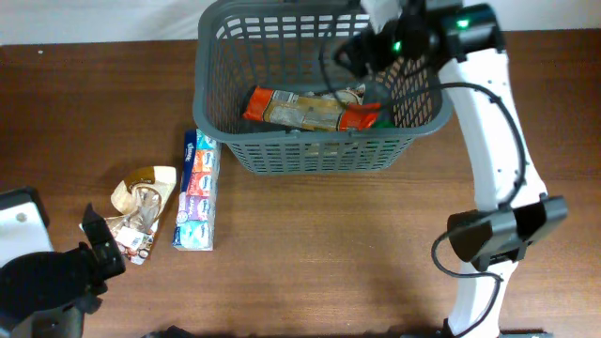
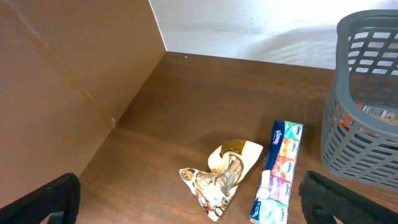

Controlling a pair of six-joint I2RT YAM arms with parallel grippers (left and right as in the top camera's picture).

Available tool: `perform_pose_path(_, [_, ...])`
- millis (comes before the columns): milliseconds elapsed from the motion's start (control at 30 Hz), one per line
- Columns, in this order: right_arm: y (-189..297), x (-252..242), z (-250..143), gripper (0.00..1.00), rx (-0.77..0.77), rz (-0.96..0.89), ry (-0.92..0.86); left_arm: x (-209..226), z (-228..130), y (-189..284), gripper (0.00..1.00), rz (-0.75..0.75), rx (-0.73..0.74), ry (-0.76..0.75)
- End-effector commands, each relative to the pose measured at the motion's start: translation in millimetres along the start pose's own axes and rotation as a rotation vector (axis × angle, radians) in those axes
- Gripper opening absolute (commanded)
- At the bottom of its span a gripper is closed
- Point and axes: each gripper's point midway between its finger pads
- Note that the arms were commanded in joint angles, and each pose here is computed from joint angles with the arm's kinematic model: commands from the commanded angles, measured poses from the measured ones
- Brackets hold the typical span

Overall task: Pack container
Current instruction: 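Lift the pasta pack with the right gripper and drop it into the basket, then withdraw the right gripper to the right side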

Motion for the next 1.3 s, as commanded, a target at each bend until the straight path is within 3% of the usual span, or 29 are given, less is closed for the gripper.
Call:
perform_pose_path(0, [102,-60,56,0.99,-0.174,-0.432,-0.084,1,0,0,0.99,0.003,-0.001,-0.001])
perform_pose_path(167, [199,-117,50,0.99,-0.224,-0.814,-0.174,1,0,0,1.00,0.003,-0.001,-0.001])
perform_pose_path(300, [272,-160,4,0.99,-0.186,-1.100,-0.366,1,0,0,1.00,0.003,-0.001,-0.001])
perform_pose_path(433, [301,-182,-61,0.99,-0.084,-1.196,-0.591,1,0,0,1.00,0.003,-0.001,-0.001])
perform_pose_path(633, [300,-200,-173,0.99,0.087,-1.163,-1.064,1,0,0,1.00,0.003,-0.001,-0.001])
perform_pose_path(1267, [222,-216,-324,0.99,0.583,-1.026,-1.281,1,0,0,1.00,0.003,-0.001,-0.001])
Point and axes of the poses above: each gripper's point midway between its finger pads, its own y axis back along the fingers, its own x axis along the line the jaws close on, z = x × y, and after that the axes turned 1 degree about y, right-handed
